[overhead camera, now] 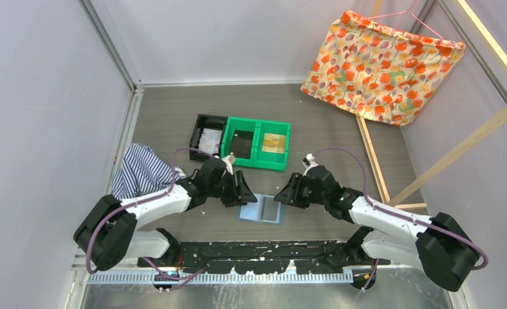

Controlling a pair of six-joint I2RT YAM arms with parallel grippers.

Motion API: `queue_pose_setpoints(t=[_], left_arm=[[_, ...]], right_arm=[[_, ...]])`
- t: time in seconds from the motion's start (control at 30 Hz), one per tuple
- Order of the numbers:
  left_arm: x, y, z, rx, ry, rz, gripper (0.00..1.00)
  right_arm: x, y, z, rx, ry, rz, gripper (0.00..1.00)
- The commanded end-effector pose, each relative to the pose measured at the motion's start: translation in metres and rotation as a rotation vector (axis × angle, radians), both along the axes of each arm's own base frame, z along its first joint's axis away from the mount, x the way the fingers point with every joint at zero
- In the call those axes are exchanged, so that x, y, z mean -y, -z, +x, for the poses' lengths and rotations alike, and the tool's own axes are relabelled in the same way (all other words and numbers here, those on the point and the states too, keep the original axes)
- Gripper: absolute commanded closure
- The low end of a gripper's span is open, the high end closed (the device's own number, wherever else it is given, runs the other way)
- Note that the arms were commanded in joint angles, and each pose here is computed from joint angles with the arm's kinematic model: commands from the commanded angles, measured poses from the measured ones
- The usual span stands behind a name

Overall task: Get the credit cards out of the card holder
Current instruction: Remove the credit card from the card holder.

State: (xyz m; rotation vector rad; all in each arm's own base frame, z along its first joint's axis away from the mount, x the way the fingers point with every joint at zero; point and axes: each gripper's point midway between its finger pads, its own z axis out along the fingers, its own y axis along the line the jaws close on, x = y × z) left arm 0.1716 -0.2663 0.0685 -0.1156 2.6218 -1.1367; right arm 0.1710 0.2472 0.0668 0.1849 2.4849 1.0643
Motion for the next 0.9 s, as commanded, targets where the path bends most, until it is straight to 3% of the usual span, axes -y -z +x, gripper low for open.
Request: queue_pose_setpoints(t=[0.0, 0.3, 0.87], left_arm=[[0.019, -0.014, 0.01, 0.033, 0.056, -0.062, 0.48], [0.013, 0.03, 0.007, -0.07, 0.02, 0.013, 0.5], [0.011, 0.036, 0.008, -0.066, -0.002, 0.011, 0.51]], right_arm=[[0.003, -0.003, -0.001, 0.002, -0.002, -0.01, 0.55], [-0.02, 0.013, -0.005, -0.082, -0.104, 0.007, 0.54], [-0.008, -0.008, -0.006, -0.008, -0.063, 0.036, 0.52]])
